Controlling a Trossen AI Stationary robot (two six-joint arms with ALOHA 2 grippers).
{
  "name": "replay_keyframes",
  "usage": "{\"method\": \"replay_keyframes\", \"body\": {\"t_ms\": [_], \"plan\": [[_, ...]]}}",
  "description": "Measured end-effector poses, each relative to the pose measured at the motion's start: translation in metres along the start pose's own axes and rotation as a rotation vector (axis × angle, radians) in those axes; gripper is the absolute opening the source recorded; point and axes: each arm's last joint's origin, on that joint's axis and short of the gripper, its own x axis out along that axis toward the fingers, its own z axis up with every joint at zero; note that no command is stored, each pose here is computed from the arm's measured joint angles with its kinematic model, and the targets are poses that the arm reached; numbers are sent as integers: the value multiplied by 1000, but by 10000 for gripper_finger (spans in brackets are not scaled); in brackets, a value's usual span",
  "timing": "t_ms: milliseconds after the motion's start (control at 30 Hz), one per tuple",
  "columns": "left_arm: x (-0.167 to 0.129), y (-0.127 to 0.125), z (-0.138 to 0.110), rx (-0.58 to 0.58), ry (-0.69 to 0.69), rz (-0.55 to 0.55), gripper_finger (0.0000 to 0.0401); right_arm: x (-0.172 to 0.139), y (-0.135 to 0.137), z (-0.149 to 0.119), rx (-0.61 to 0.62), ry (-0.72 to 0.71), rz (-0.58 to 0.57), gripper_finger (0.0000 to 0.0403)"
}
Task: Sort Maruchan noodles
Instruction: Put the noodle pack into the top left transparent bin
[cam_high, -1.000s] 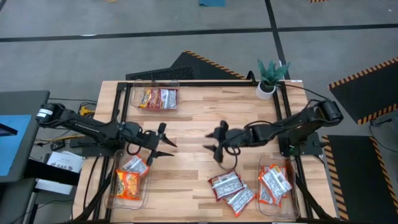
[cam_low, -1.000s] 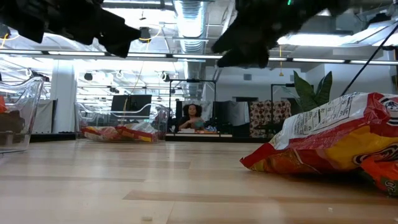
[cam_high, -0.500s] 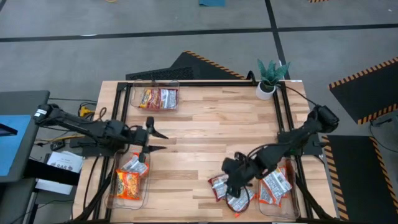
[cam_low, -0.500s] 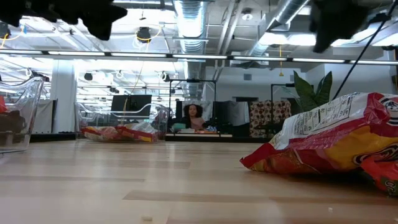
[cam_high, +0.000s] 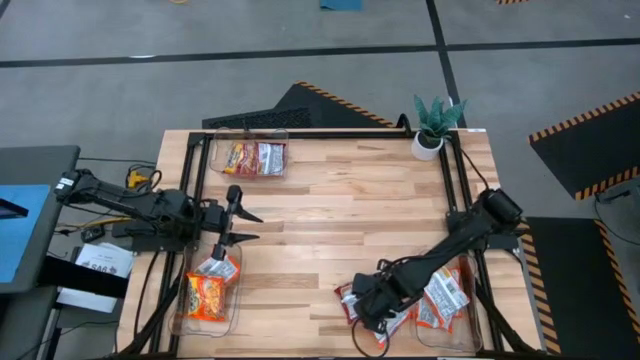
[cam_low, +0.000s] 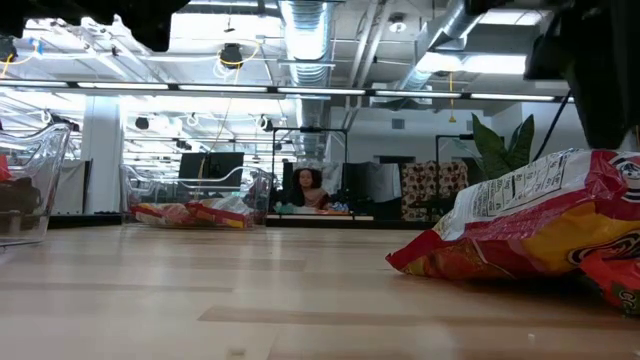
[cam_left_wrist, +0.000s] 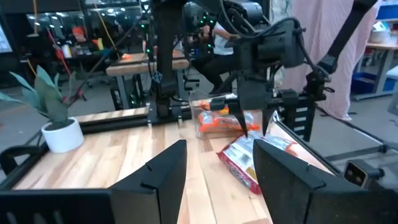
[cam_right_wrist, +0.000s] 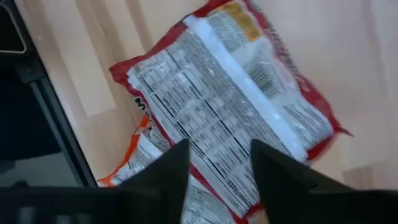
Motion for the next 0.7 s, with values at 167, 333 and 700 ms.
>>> {"method": "replay_keyframes", "body": {"t_ms": [167, 333, 700], "plan": [[-1, 0, 1, -10, -12, 0, 174, 6, 1, 3, -20, 64, 38, 41], [-3, 1, 5, -21, -46, 4, 174, 6, 1, 4, -8, 66, 51, 16], [-15, 3, 14, -43, -114, 13, 174, 31, 1, 16, -51, 66, 51, 7]]}}
